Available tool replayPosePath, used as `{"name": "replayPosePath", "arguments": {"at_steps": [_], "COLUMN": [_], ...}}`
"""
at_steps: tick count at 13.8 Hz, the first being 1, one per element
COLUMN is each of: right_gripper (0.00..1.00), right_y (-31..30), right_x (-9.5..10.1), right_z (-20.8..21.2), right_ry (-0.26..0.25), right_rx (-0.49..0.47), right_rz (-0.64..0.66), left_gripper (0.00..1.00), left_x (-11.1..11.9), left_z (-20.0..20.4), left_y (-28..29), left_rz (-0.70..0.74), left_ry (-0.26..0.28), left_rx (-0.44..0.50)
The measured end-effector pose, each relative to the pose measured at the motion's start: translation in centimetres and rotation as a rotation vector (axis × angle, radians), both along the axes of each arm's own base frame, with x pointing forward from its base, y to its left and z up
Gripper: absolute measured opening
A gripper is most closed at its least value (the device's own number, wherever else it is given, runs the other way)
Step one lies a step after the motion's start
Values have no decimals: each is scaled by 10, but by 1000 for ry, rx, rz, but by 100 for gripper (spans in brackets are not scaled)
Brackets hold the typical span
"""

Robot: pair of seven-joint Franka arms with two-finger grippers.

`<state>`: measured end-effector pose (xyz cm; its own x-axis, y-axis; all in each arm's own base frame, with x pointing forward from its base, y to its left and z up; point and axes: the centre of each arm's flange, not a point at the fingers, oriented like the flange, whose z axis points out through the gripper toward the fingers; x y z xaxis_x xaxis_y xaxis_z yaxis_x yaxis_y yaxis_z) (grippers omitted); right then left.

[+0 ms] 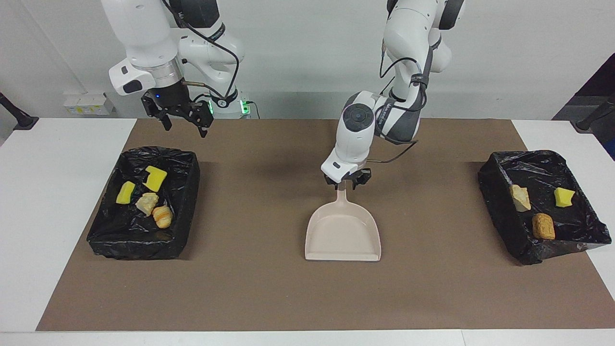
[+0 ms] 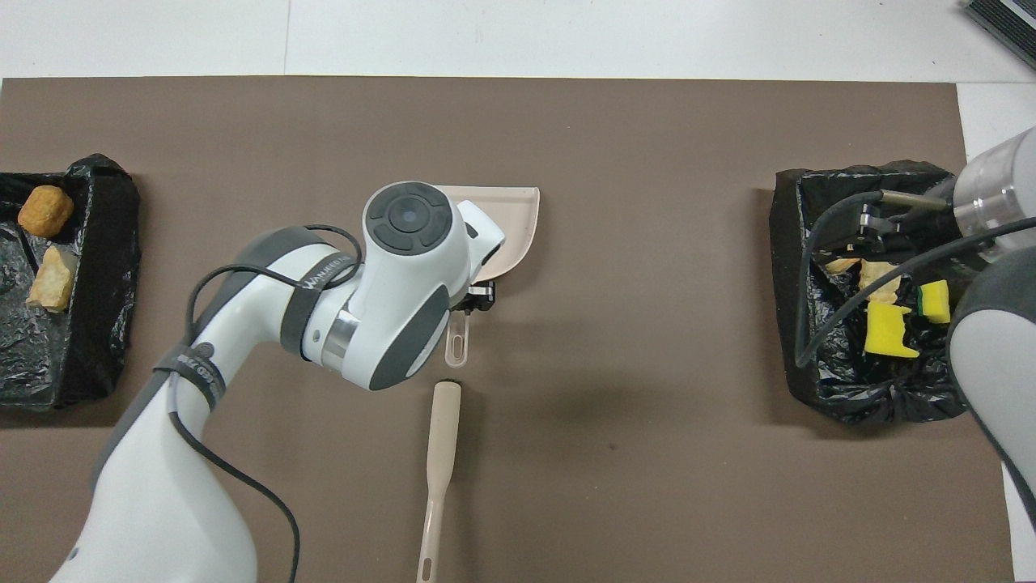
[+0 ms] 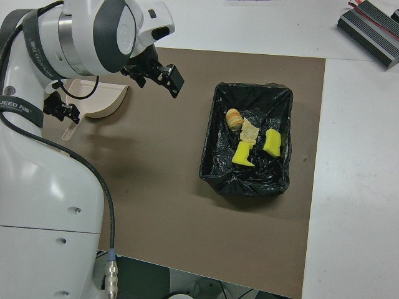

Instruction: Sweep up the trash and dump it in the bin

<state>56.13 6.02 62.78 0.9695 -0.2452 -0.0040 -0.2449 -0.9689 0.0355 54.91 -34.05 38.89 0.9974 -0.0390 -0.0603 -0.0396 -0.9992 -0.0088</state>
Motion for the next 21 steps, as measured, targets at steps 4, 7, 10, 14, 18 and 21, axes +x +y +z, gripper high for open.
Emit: {"name": "replayPosePath", "arguments": {"at_steps": [4, 7, 10, 14, 18, 21], "right_gripper": [100, 100, 100, 100, 100, 100], "right_y": [-14, -16, -23, -23, -21, -17], "right_x": [1, 1, 2, 2, 2, 2], "right_z": [-1, -1, -1, -1, -1, -1], "right_ry": [5, 6, 6, 6, 5, 5], "right_rx": [28, 37, 37, 37, 38, 38], "right_rz": [-30, -36, -47, -47, -44, -36], "left_gripper": [100, 100, 100, 100, 100, 100], "left_x": [42, 70, 81, 62, 27, 4], "left_z": [44, 70, 91, 135, 190, 217], "left_y": [89, 171, 236, 293, 318, 317], "left_rz": [96, 86, 40, -68, -106, -116], "left_ry": [-64, -108, -136, -105, -95, -79], "left_rx": [-26, -40, -41, -40, -48, -52]}}
